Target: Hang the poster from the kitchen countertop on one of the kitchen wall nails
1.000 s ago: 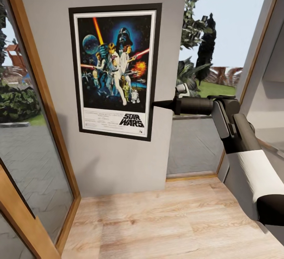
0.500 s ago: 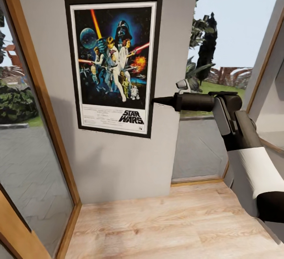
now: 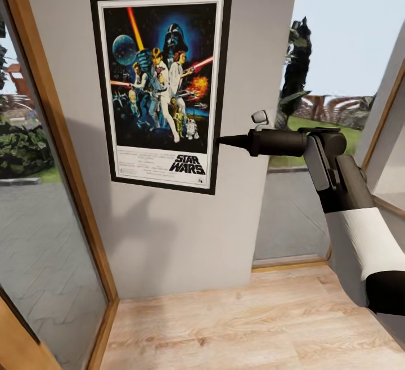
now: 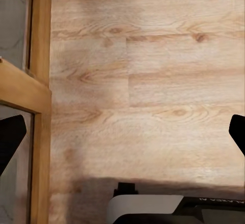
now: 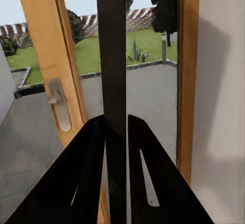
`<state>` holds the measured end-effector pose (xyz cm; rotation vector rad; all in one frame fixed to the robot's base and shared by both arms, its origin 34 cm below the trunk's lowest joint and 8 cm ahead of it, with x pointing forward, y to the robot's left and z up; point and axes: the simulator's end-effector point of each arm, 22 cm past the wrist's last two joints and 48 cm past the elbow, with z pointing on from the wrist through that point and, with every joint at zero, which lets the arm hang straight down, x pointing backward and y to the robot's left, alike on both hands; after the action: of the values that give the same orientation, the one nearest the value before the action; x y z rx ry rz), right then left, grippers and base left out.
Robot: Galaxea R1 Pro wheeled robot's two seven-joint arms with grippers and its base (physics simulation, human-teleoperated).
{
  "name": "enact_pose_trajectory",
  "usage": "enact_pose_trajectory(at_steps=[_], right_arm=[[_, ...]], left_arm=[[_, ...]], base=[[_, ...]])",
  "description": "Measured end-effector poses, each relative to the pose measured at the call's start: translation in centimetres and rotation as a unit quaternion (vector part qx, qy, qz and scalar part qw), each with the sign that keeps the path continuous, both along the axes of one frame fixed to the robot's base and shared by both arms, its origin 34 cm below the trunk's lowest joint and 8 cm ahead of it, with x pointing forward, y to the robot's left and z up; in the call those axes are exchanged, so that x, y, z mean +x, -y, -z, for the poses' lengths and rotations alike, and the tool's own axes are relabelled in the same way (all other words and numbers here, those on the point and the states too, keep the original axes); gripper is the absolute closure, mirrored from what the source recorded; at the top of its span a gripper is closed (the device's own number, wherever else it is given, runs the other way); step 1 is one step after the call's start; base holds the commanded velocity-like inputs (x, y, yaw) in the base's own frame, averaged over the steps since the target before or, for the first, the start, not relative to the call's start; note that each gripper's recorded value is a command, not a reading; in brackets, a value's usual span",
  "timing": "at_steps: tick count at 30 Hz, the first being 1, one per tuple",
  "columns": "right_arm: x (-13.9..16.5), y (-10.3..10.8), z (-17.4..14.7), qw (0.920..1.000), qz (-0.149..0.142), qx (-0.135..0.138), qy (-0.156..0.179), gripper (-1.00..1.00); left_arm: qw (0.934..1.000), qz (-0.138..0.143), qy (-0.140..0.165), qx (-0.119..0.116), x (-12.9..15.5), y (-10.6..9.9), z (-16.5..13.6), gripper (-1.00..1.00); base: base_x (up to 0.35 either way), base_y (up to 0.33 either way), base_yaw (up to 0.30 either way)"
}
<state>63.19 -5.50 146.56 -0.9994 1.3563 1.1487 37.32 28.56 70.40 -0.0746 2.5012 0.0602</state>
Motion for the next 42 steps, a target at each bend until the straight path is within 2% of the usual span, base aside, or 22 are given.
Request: enact_pose_trajectory(at_steps=[21, 42], right_arm=[[0.0, -0.03, 0.02, 1.0, 0.0, 0.0, 0.0, 1.0], [-0.16, -0.03, -0.15, 1.0, -0.001, 0.0, 0.003, 1.0]], left_arm=[[1.0, 0.0, 0.0, 0.001, 0.0, -0.11, 0.0, -1.0], [1.0, -0.002, 0.0, 0.001, 0.01, -0.19, -0.04, -1.0]], base=[[0.082, 0.02, 0.0], [0.224, 0.0, 0.0]])
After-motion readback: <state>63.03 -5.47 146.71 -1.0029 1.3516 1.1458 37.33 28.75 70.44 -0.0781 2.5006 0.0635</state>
